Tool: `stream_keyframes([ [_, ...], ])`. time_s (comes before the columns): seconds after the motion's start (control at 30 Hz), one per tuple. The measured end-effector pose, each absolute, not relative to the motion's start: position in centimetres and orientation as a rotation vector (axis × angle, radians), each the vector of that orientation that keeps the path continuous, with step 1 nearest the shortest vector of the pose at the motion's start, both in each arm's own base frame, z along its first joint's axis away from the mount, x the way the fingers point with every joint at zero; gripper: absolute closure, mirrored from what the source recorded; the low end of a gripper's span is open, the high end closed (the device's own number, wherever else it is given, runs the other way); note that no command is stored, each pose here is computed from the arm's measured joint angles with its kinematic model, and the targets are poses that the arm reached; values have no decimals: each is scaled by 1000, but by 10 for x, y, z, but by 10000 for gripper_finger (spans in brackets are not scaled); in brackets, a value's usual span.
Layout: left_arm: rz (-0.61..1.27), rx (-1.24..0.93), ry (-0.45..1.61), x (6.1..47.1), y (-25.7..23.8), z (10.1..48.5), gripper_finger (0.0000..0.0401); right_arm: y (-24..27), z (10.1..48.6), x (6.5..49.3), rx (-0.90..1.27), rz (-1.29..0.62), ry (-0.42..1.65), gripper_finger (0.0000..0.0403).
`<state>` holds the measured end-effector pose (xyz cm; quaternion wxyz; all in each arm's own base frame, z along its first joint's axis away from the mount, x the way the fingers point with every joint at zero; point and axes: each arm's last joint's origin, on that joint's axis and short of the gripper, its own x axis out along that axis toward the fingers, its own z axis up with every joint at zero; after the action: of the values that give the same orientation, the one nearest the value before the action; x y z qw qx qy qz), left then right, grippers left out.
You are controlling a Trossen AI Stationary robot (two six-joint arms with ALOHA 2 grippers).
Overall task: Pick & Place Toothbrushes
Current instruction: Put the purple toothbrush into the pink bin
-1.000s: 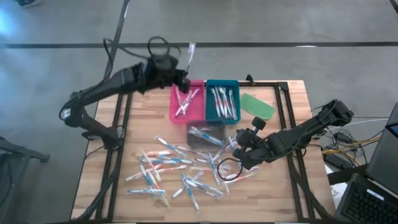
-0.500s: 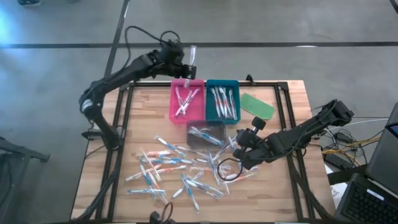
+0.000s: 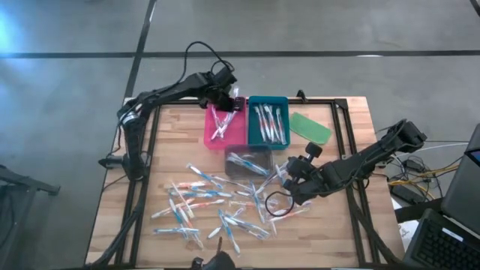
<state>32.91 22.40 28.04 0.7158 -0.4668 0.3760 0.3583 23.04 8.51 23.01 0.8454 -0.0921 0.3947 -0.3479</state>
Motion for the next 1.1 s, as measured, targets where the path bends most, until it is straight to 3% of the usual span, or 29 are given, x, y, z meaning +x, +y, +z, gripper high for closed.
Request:
stream_keyframes([
  [0.63, 953, -1123, 983, 317, 221, 232, 366, 85, 243, 233, -236, -767, 755, 394],
  [1.1, 954, -1124, 951, 311, 223, 199, 366, 85, 243, 233, -232, -768, 753, 394],
])
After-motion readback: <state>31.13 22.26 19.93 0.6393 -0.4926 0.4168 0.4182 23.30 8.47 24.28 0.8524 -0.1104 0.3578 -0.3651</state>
